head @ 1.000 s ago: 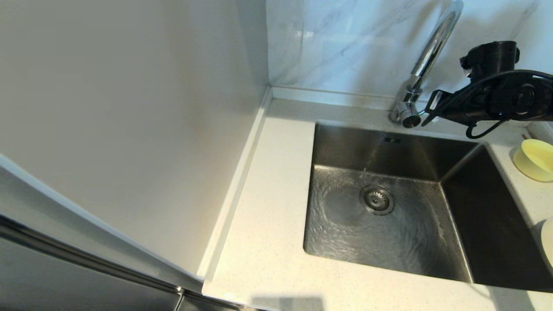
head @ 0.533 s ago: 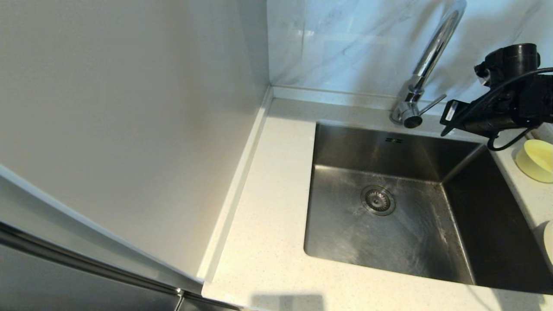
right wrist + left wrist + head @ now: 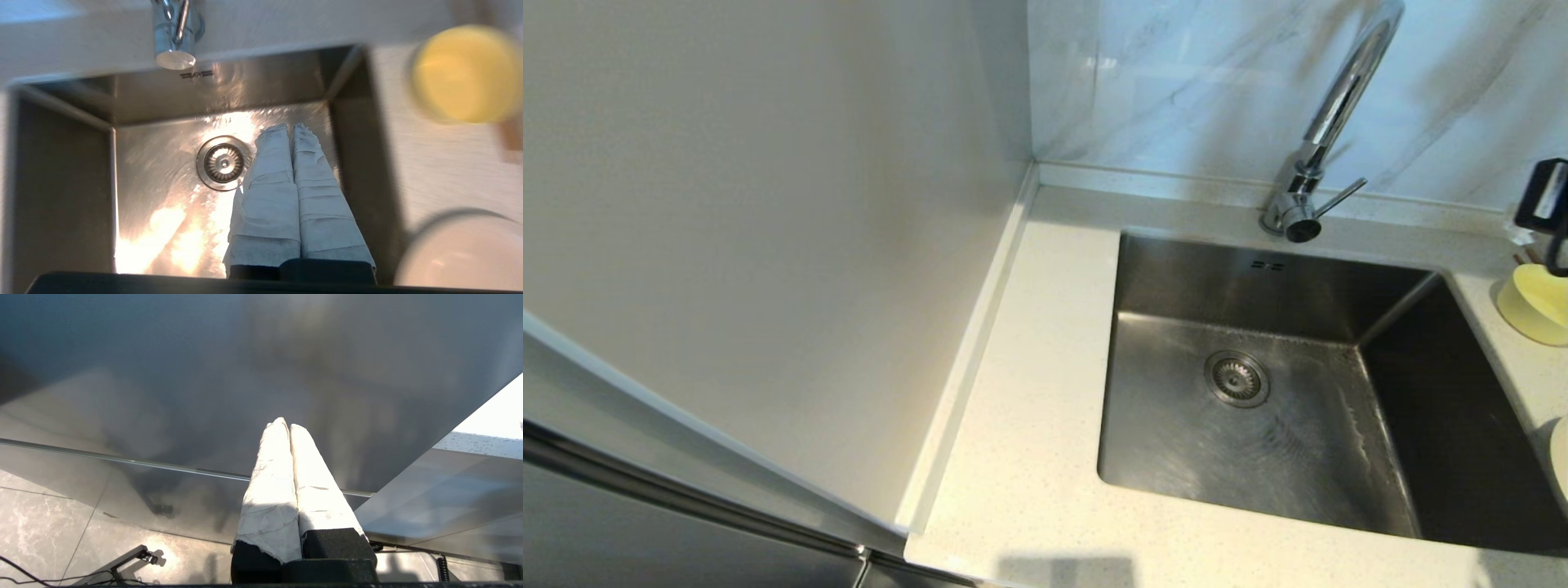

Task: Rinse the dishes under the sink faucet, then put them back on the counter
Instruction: Turn off the faucet

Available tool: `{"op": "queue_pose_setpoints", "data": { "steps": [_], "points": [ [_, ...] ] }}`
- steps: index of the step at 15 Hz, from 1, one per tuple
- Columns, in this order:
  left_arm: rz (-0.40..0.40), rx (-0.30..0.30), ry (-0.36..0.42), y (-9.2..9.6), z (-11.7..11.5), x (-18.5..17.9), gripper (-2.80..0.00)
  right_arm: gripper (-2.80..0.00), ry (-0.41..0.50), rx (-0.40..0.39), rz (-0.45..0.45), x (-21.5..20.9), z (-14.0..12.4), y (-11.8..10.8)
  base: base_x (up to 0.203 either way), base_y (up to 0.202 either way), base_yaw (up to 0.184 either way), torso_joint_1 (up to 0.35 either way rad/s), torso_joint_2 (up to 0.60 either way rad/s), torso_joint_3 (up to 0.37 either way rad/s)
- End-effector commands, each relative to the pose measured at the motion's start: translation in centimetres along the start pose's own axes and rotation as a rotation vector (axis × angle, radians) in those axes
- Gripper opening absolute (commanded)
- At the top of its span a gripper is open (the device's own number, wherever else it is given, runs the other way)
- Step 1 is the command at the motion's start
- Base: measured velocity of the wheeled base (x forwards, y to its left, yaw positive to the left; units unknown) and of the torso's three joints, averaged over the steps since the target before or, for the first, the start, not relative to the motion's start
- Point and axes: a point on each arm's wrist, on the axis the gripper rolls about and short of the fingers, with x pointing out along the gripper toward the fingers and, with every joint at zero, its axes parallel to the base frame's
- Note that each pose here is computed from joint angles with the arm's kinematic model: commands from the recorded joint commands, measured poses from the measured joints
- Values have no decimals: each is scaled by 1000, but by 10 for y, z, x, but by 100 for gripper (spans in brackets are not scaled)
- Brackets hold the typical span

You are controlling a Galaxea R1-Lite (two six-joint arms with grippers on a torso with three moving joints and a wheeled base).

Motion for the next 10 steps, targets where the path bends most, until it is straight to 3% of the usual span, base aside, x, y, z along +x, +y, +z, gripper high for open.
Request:
{"op": "queue_pose_setpoints", "data": {
  "steps": [1,4,8,10],
  "points": [
    [0,0,0,0,0,0,-280,-280,-152,10,11,-76,5,-17,0,0,0,0,0,0],
    [0,0,0,0,0,0,-280,-280,-266,-71,18,-145,-36,-38,0,0,0,0,0,0],
    [0,0,1,0,0,0,-280,-280,-251,-180,43,-176,-139,-62,0,0,0,0,0,0],
    [0,0,0,0,0,0,-280,-280,-245,-204,67,-185,-177,-71,0,0,0,0,0,0]
  ]
}}
